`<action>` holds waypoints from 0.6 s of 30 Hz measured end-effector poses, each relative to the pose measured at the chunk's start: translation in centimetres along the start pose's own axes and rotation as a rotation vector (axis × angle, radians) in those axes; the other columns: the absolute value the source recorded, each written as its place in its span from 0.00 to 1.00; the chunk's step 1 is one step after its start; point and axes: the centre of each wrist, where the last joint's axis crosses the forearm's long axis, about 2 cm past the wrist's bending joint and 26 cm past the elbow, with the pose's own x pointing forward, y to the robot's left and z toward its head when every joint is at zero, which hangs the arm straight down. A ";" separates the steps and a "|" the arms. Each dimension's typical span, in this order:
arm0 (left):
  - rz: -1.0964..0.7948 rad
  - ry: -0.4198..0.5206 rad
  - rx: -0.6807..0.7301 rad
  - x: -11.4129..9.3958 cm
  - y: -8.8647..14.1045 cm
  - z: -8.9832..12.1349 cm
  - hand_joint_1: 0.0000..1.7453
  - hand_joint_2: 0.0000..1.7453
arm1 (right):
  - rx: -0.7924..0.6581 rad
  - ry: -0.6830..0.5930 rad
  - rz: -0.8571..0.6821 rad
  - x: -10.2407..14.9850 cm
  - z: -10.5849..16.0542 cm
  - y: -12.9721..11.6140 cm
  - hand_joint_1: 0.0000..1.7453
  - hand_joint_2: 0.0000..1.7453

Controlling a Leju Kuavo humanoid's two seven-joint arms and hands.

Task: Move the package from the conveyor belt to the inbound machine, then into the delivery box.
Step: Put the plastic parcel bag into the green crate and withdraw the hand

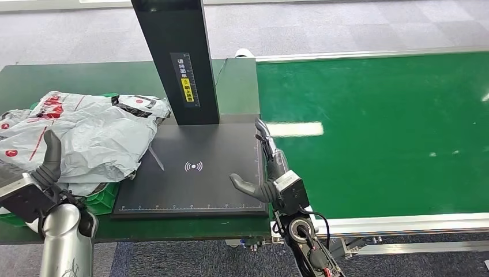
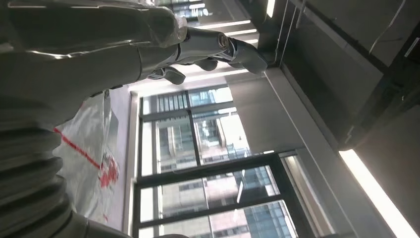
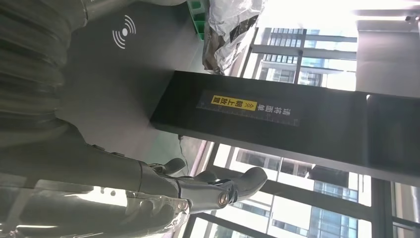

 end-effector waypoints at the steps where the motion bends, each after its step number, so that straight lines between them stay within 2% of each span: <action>1: 0.034 0.001 -0.020 0.4 -0.4 0.2 0.00 1.00 | -0.002 0.000 0.001 0.0 0.0 0.0 0.00 1.00; 4: 0.177 0.007 -0.185 1.4 -2.1 1.7 0.00 1.00 | -0.009 0.001 0.006 -0.1 0.0 -0.2 0.00 1.00; 10: 0.518 0.097 -0.588 3.9 -4.7 6.9 0.00 1.00 | -0.020 0.008 0.026 -0.2 0.2 -0.6 0.00 1.00; 13: 0.634 0.137 -0.713 4.7 -5.3 8.8 0.00 1.00 | -0.019 0.026 -0.008 -0.3 0.3 -0.7 0.00 1.00; 18: 0.739 0.212 -0.837 5.4 -6.0 11.3 0.00 1.00 | -0.017 0.114 -0.091 -0.7 0.7 -0.8 0.00 1.00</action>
